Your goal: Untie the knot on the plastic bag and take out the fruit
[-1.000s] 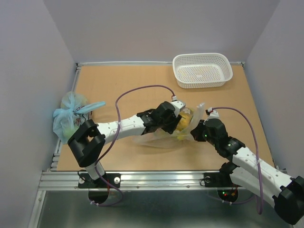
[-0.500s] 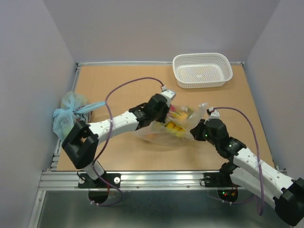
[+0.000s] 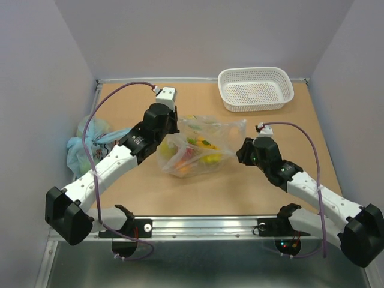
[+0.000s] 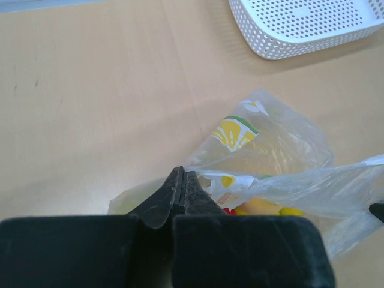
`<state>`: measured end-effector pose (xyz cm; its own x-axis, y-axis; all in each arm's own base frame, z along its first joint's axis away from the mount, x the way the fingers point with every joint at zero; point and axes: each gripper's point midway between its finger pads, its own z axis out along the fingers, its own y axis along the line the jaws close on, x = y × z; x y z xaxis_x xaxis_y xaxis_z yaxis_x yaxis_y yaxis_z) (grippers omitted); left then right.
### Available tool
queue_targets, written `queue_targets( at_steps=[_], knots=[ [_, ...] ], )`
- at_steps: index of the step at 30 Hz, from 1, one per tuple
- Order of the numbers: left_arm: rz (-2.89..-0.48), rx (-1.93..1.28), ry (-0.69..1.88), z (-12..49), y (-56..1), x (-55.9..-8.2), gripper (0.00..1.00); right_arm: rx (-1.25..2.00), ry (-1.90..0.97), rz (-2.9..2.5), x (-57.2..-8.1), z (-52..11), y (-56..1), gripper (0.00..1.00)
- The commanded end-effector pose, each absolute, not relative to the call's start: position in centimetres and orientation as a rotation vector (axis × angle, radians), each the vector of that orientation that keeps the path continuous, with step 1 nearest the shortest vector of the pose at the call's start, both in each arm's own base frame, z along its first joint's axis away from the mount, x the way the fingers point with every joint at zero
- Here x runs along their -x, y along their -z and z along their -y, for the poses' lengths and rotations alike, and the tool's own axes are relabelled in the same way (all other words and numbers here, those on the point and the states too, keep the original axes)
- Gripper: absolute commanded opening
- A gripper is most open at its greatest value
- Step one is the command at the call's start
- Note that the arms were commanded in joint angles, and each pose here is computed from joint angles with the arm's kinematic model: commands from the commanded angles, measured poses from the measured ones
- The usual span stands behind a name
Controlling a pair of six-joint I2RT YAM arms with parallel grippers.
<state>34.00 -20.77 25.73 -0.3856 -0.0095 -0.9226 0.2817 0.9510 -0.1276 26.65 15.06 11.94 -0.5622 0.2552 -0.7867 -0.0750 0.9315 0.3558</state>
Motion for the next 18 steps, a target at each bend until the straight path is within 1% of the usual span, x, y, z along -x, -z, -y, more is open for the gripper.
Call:
queue_targets(
  at_steps=[1, 2, 3, 4, 5, 6, 8, 9, 11, 12, 14, 18],
  knots=[
    [-1.911, -0.033, 0.316, 18.6, -26.5, -33.7, 0.0, -0.02, -0.298, -2.102, -28.6, -14.4, -14.5, 0.48],
    [-1.912, -0.023, 0.345, 18.8, -26.5, -33.4, 0.0, 0.004, -0.33, -2.068, -29.2, -15.2, -16.6, 0.66],
    [-1.921, -0.019, 0.372, 19.1, -26.3, -33.1, 0.0, 0.039, -0.389, -2.064, -29.0, -16.2, -17.9, 0.71],
    [-1.925, -0.014, 0.427, 19.8, -26.4, -32.9, 0.0, 0.065, -0.425, -2.044, -29.1, -16.8, -19.4, 0.8],
    [-1.924, -0.006, 0.447, 19.9, -26.6, -32.7, 0.0, 0.095, -0.488, -1.983, -29.3, -18.0, -22.7, 0.83],
    [-1.923, 0.002, 0.46, 20.1, -26.7, -32.7, 0.0, 0.141, -0.547, -1.962, -28.8, -19.0, -24.2, 0.85],
    [-1.925, 0.013, 0.451, 19.8, -26.7, -32.7, 0.0, 0.22, -0.589, -1.923, -28.1, -19.9, -26.8, 0.86],
    [-1.928, 0.016, 0.443, 19.7, -26.7, -32.8, 0.0, 0.271, -0.634, -1.886, -27.6, -20.7, -29.0, 0.86],
    [-1.927, 0.018, 0.436, 19.6, -27.0, -32.8, 0.0, 0.398, -0.694, -1.839, -26.7, -22.1, -31.1, 0.86],
    [-1.921, 0.015, 0.438, 19.6, -27.3, -32.8, 0.0, 0.481, -0.774, -1.81, -26.0, -23.7, -32.8, 0.87],
    [-1.928, 0.004, 0.441, 19.8, -27.2, -32.8, 0.0, 0.624, -0.876, -1.798, -25.2, -26.6, -33.3, 0.87],
    [-1.939, 0.001, 0.433, 19.8, -27.0, -32.8, 0.0, 0.785, -0.922, -1.812, -24.6, -30.6, -31.6, 0.87]
  ],
)
